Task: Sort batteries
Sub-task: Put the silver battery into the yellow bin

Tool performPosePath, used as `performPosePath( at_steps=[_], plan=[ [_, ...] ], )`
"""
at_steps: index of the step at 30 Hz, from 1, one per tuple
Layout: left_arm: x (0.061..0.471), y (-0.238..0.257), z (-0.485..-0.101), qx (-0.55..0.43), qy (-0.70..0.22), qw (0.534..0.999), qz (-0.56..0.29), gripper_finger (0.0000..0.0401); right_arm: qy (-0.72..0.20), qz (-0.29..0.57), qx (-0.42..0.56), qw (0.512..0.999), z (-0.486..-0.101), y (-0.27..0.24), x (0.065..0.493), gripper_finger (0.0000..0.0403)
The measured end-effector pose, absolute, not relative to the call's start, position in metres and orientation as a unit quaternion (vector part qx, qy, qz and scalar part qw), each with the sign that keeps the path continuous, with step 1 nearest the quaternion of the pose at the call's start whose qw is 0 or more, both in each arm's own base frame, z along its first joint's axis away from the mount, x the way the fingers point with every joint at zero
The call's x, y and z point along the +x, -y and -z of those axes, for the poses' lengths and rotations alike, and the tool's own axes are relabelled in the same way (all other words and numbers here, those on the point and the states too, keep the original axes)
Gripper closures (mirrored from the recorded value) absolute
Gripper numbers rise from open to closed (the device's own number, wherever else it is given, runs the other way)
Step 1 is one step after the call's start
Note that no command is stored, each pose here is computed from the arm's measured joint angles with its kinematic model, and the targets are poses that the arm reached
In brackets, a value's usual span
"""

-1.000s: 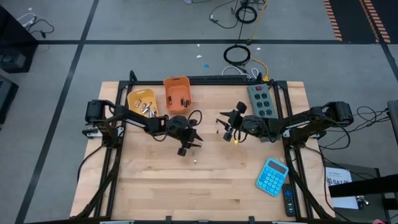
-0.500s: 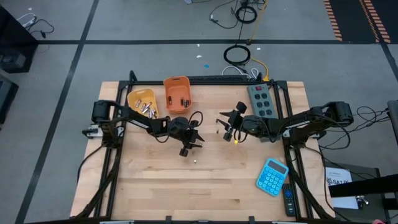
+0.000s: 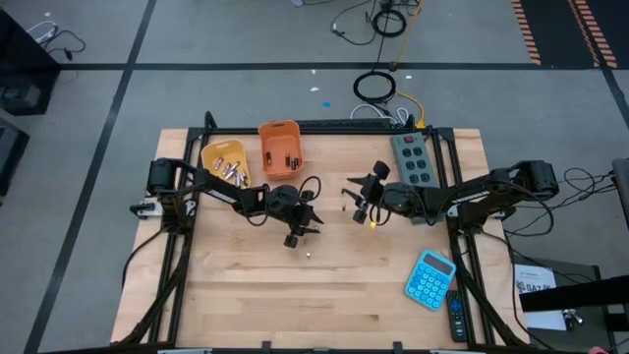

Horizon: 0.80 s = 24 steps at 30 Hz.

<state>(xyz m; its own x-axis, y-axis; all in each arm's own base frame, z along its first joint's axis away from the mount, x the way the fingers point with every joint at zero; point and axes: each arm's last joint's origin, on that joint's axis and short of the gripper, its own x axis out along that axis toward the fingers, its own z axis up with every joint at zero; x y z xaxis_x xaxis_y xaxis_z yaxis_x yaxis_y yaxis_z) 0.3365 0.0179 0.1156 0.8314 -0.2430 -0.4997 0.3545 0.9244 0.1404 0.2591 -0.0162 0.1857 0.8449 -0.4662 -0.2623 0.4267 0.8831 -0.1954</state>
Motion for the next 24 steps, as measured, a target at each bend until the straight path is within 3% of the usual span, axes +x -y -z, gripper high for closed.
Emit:
performPosePath(
  at_steps=[24],
  plan=[
    [0.338, -0.023, -0.099, 0.098, -0.25, 0.947, 0.177, 0.0261, -0.149, 0.227, -0.066, 0.96, -0.186, 0.013, 0.26, 0.0261]
  ],
)
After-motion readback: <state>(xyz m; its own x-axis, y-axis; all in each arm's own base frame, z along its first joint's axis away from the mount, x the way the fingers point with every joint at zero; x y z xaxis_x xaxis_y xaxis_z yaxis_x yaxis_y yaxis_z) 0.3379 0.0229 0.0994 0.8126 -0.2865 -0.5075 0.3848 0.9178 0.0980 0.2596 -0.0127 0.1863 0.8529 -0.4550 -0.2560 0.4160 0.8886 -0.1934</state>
